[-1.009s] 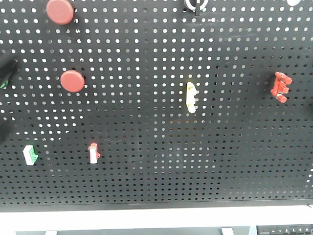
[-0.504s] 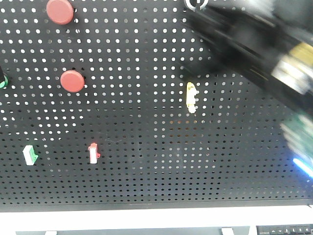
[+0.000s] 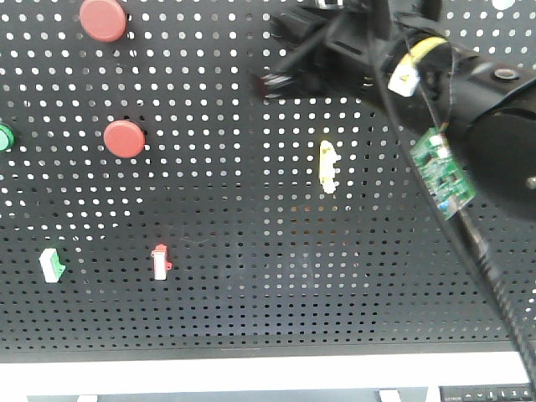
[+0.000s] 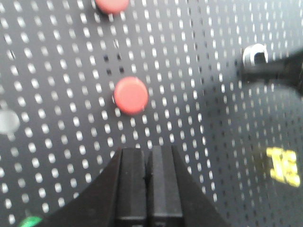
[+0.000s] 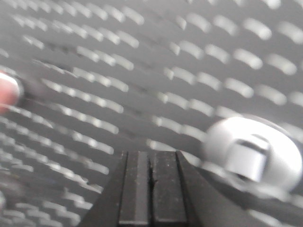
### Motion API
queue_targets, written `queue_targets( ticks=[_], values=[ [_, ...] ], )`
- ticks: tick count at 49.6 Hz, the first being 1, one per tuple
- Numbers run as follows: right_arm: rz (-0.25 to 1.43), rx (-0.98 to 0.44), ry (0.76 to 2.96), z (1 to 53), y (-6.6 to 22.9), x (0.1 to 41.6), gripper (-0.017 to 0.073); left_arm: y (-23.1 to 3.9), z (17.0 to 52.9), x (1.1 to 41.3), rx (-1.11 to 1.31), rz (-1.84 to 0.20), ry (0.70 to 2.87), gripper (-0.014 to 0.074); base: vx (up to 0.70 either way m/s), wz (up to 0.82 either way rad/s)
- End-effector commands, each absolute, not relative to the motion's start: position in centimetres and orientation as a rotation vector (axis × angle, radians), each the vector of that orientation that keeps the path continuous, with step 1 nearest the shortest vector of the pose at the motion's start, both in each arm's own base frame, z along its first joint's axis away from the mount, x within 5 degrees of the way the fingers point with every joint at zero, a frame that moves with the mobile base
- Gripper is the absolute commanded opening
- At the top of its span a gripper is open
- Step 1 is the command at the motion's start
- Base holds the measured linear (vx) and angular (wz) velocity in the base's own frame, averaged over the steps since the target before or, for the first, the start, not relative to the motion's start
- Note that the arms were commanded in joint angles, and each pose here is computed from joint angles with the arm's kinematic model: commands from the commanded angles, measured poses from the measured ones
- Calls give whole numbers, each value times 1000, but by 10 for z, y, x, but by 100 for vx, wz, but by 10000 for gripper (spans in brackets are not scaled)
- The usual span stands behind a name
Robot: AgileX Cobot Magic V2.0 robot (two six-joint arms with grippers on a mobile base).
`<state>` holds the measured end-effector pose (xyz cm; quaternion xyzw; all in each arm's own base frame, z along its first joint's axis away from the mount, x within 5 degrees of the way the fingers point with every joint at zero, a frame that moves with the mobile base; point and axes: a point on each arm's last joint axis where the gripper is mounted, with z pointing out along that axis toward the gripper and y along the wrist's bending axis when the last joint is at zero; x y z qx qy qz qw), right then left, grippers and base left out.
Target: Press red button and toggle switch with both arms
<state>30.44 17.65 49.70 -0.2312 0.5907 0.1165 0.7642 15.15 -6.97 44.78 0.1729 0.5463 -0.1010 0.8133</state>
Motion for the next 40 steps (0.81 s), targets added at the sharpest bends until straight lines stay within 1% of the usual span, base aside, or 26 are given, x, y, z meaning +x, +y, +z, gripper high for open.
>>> queue_targets(
  ticks=[1, 7, 25, 33, 40],
  values=[
    [252, -414, 1164, 529, 151, 294, -3, -65, 467, 143, 322, -228, 1050, 0, 0, 0],
    [232, -393, 1166, 532, 141, 294, -3, -65, 466, 143, 322, -228, 1051, 0, 0, 0],
    [223, -383, 1156, 545, 132, 276, -3, -66, 466, 144, 324, -228, 1055, 0, 0, 0],
    [261, -389, 1227, 548, 133, 257, -3, -66, 465, 145, 328, -227, 1069, 0, 0, 0],
    [282, -407, 1200, 543, 128, 233, -3, -66, 463, 145, 336, -226, 1092, 0, 0, 0]
  ],
)
